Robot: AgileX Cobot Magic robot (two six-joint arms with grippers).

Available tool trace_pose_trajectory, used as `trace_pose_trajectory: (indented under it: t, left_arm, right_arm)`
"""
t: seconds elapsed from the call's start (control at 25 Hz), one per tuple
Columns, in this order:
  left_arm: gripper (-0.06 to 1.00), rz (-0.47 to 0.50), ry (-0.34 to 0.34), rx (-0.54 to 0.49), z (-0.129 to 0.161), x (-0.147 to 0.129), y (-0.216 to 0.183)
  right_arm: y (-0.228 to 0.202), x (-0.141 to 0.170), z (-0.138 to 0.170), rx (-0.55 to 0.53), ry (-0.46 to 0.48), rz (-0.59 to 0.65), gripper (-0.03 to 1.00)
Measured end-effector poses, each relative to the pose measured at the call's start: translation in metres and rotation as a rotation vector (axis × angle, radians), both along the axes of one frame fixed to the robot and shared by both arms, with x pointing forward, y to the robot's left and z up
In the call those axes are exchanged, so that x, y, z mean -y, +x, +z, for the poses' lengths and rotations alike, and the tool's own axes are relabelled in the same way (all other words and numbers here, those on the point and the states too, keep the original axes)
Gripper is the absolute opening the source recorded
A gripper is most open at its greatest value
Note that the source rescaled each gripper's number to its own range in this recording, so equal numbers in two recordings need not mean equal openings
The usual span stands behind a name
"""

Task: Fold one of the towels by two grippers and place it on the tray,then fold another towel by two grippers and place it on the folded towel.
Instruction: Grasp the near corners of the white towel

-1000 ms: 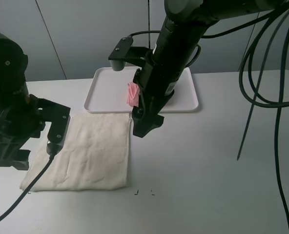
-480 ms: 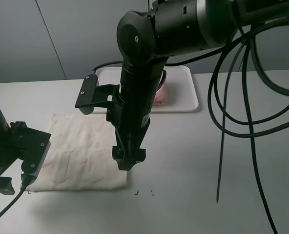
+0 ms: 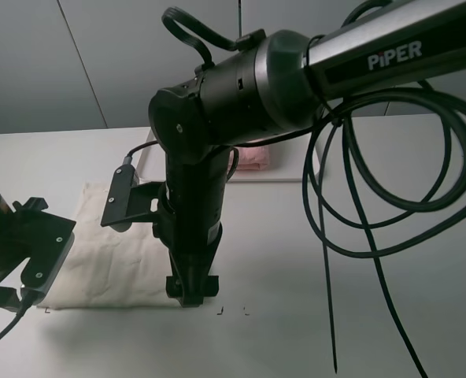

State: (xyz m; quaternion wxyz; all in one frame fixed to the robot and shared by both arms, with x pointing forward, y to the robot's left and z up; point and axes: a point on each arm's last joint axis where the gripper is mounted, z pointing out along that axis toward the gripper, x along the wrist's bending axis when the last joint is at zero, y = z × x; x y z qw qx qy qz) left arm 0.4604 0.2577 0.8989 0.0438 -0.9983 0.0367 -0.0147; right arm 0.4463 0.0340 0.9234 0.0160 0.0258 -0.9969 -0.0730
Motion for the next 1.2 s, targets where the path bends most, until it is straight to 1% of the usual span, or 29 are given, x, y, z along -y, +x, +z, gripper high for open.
trace_pose_trajectory:
  t: [0.12, 0.32, 0.56, 0.72, 0.96, 1.2]
  left_arm:
    - [1.0, -0.028, -0.002, -0.022, -0.006, -0.003, -0.004]
    - [1.0, -0.016, -0.046, -0.013, -0.01, 0.001, -0.005]
    - [1.0, -0.054, -0.038, -0.069, -0.019, -0.002, -0.02]
    - [1.0, -0.058, -0.044, -0.05, -0.021, -0.002, -0.017]
    - [1.0, -0.057, -0.044, -0.049, -0.021, -0.002, -0.017]
    - [1.0, -0.049, -0.04, -0.054, -0.022, -0.002, -0.017]
  right_arm:
    - [-0.001, -0.002, -0.006, -0.004, -0.007, 0.002, 0.97]
    - [-0.006, -0.006, -0.012, -0.004, -0.014, 0.017, 0.97]
    - [-0.007, -0.008, -0.012, 0.0, -0.005, 0.021, 0.97]
    - [-0.008, -0.009, -0.012, -0.002, -0.002, 0.02, 0.97]
    - [-0.008, -0.01, -0.011, 0.001, 0.01, 0.015, 0.97]
    - [-0.018, -0.017, -0.013, 0.0, 0.029, 0.058, 0.97]
